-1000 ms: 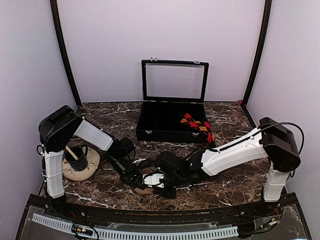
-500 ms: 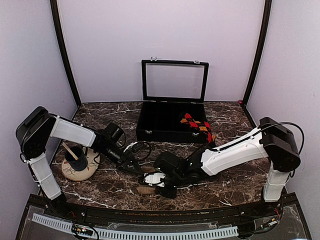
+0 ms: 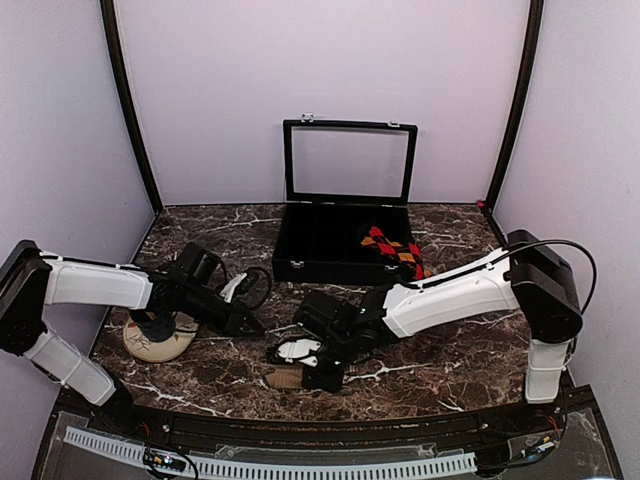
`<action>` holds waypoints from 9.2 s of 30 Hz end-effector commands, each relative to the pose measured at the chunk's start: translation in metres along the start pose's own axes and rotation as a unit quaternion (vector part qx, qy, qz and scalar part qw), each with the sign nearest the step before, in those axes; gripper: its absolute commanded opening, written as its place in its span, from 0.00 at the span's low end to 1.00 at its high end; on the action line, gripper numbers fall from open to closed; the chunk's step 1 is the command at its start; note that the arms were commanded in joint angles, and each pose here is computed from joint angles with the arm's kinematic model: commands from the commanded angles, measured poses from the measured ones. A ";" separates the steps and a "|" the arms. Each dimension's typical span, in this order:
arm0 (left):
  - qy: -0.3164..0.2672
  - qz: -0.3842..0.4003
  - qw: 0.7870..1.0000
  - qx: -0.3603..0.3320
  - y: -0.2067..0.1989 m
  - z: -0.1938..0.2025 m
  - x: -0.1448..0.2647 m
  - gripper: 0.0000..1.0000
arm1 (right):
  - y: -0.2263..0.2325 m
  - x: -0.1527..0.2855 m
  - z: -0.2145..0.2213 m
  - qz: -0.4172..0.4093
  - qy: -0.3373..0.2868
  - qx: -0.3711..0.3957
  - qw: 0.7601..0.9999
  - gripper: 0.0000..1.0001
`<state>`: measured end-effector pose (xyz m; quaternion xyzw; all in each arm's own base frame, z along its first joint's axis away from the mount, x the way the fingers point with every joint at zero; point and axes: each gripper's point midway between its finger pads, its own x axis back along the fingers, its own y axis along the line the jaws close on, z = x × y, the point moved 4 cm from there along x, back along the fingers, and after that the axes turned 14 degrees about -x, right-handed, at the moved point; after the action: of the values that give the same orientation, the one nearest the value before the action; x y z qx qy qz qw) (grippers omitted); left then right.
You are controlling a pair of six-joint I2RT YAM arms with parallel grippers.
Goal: Roll the socks
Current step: Roll the sock at the center of the board.
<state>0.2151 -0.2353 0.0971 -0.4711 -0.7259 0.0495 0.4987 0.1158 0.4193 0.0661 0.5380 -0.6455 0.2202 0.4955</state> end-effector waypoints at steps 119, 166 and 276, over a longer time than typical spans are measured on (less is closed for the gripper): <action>0.193 -0.088 0.913 -0.349 -0.076 0.089 -0.096 0.00 | -0.049 0.013 0.005 -0.256 0.112 -0.207 0.937 0.29; 0.089 0.013 0.940 -0.328 -0.106 0.059 -0.111 0.00 | -0.045 -0.013 -0.035 -0.274 0.061 -0.196 0.939 0.19; 0.185 0.364 0.911 -0.061 -0.078 0.044 -0.126 0.00 | -0.006 0.032 0.043 0.059 -0.084 0.072 0.992 0.43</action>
<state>0.1522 -0.3671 0.0501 -0.7505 -0.4157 0.0946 0.5049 0.1048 0.3489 0.0665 0.5320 -0.6945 0.2583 0.4099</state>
